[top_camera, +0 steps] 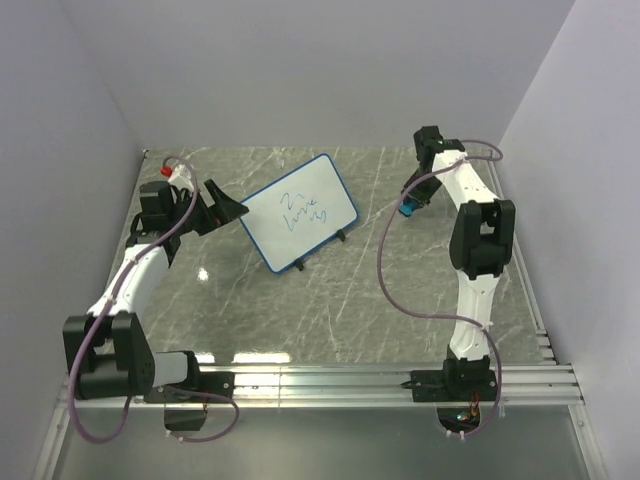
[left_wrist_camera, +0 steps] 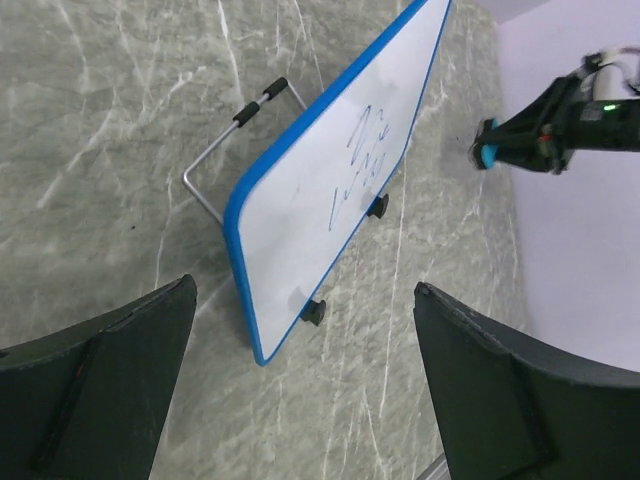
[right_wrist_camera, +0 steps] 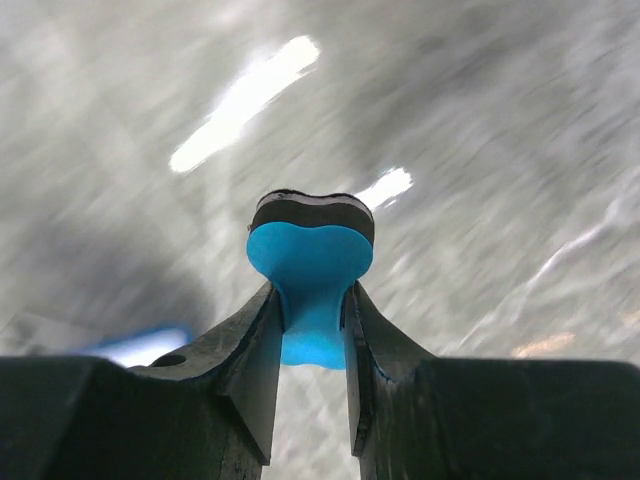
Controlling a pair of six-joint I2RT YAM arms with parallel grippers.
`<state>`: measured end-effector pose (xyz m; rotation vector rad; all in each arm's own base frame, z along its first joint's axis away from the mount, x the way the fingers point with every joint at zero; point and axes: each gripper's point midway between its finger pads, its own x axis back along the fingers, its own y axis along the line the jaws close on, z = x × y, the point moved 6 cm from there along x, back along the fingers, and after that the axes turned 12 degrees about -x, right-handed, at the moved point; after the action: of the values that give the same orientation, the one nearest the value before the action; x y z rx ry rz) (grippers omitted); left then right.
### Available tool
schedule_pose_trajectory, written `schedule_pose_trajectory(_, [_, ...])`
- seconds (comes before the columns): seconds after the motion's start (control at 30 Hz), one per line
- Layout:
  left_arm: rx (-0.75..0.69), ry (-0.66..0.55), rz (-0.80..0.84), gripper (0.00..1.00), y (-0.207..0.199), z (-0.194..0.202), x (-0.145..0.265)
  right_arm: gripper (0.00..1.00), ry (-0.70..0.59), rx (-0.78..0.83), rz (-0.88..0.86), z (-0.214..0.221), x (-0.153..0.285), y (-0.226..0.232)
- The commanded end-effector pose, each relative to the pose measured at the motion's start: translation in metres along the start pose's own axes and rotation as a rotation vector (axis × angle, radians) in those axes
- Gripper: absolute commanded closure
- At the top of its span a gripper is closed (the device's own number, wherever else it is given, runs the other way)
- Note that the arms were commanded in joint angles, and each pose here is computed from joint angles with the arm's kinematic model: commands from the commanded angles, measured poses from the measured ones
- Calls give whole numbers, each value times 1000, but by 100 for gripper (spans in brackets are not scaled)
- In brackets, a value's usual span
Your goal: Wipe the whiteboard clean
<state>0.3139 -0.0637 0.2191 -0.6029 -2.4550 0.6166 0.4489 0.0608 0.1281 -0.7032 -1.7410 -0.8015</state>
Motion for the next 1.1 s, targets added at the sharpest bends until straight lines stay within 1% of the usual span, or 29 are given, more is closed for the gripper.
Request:
schedule_pose_trajectory(0.0, [-51, -44, 132, 3, 1, -14, -13, 100, -38, 72, -209, 10, 70, 29])
schedule_pose_trajectory(0.03, [-57, -52, 139, 4, 3, -16, -17, 100, -38, 79, -233, 11, 77, 32])
schedule_pose_trajectory(0.1, [-37, -30, 180, 4, 6, -10, -23, 100, 5, 107, -335, 20, 97, 43])
schedule_pose_trajectory(0.17, [-40, -37, 212, 5, 7, -9, -27, 100, 39, 133, -428, 27, 116, 51])
schedule_pose_trajectory(0.2, [-29, -23, 222, 5, 9, -5, -31, 100, 83, 166, -510, 37, 125, 62])
schedule_pose_trajectory(0.27, [-24, -18, 229, 6, 12, -2, -34, 100, 100, 226, -613, 49, 142, 72])
schedule_pose_trajectory(0.3, [-16, -20, 220, 6, 16, -2, -38, 100, 124, 282, -687, 66, 153, 84])
schedule_pose_trajectory(0.37, [-7, -20, 233, 6, 17, 3, -42, 100, 136, 368, -755, 80, 163, 98])
schedule_pose_trajectory(0.4, [1, -19, 233, 6, 19, 4, -48, 100, 154, 399, -766, 92, 165, 103])
schedule_pose_trajectory(0.47, [-5, 1, 249, 7, 15, 8, -56, 100, 179, 414, -769, 102, 158, 110])
schedule_pose_trajectory(0.57, [-17, 45, 260, 10, 11, 16, -72, 100, 184, 448, -803, 119, 163, 128])
schedule_pose_trajectory(0.6, [-15, 50, 250, 10, 13, 17, -75, 100, 189, 461, -801, 126, 162, 132])
schedule_pose_trajectory(0.63, [-25, 58, 257, 11, 6, 19, -80, 100, 203, 484, -797, 139, 157, 139])
schedule_pose_trajectory(0.67, [-25, 62, 252, 10, 6, 20, -82, 100, 204, 494, -821, 145, 162, 146])
schedule_pose_trajectory(0.8, [-20, 61, 210, 11, 9, 23, -87, 100, 227, 482, -853, 167, 150, 166])
schedule_pose_trajectory(0.93, [-12, 72, 163, 17, 16, 26, -91, 100, 223, 475, -803, 185, 129, 177])
schedule_pose_trajectory(0.97, [-9, 80, 159, 18, 17, 28, -92, 100, 213, 482, -792, 187, 132, 178])
schedule_pose_trajectory(1.07, [0, 109, 145, 29, 22, 35, -97, 100, 172, 500, -734, 199, 123, 177])
